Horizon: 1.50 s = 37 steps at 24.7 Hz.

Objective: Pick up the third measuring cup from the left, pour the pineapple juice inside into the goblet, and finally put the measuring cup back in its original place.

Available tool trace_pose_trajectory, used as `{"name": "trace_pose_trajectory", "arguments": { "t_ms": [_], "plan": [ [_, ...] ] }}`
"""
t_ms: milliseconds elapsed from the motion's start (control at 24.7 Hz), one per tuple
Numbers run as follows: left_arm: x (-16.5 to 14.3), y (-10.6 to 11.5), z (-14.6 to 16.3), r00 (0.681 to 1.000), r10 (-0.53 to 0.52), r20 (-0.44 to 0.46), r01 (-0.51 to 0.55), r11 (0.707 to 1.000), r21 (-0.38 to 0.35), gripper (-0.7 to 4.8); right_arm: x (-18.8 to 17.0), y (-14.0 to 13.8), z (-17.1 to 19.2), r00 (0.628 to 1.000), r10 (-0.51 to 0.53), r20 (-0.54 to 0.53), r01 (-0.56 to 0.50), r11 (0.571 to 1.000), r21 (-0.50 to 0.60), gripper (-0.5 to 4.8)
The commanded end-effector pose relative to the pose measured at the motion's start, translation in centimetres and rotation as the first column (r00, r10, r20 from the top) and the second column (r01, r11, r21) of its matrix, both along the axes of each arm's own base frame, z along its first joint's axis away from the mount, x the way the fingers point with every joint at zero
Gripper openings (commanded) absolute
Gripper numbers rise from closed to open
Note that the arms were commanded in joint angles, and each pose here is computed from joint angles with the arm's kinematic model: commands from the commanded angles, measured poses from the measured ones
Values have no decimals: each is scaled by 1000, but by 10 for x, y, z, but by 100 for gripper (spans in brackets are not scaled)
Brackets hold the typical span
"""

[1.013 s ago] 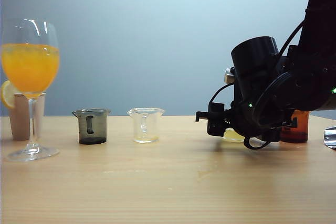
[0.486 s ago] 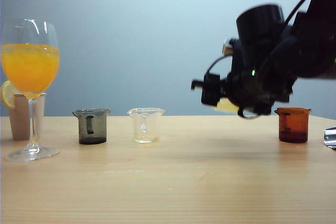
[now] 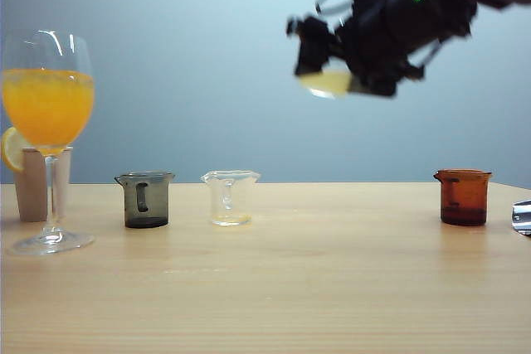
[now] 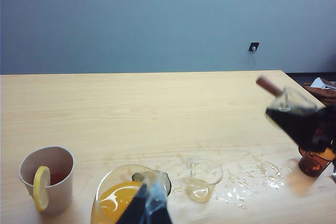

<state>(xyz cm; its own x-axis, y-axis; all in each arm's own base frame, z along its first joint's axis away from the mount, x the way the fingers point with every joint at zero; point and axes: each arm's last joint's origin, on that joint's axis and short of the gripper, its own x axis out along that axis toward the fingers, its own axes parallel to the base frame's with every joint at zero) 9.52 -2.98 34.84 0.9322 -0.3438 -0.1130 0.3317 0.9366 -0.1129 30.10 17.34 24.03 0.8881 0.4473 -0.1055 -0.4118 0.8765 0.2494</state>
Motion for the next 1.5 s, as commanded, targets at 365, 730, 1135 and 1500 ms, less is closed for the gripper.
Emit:
{"name": "trace_pose_trajectory", "arguments": {
  "t_ms": [365, 730, 1135, 1500],
  "plan": [
    [-1, 0, 2, 999, -31, 40, 27, 996, 85, -5, 1, 53, 105, 968, 234, 89, -231, 972, -41, 44],
    [-3, 0, -1, 999, -33, -8, 34, 995, 97, -5, 6, 106, 107, 928, 358, 105, -349, 932, -95, 44],
    [-5, 1, -2, 999, -34, -42, 38, 992, 120, -5, 2, 150, 104, 859, 494, 135, -458, 859, -227, 44],
    [-5, 1, -2, 999, -10, -38, 15, 991, 132, -5, 5, 161, 93, 843, 521, 132, -471, 835, -285, 44]
  ]
}}
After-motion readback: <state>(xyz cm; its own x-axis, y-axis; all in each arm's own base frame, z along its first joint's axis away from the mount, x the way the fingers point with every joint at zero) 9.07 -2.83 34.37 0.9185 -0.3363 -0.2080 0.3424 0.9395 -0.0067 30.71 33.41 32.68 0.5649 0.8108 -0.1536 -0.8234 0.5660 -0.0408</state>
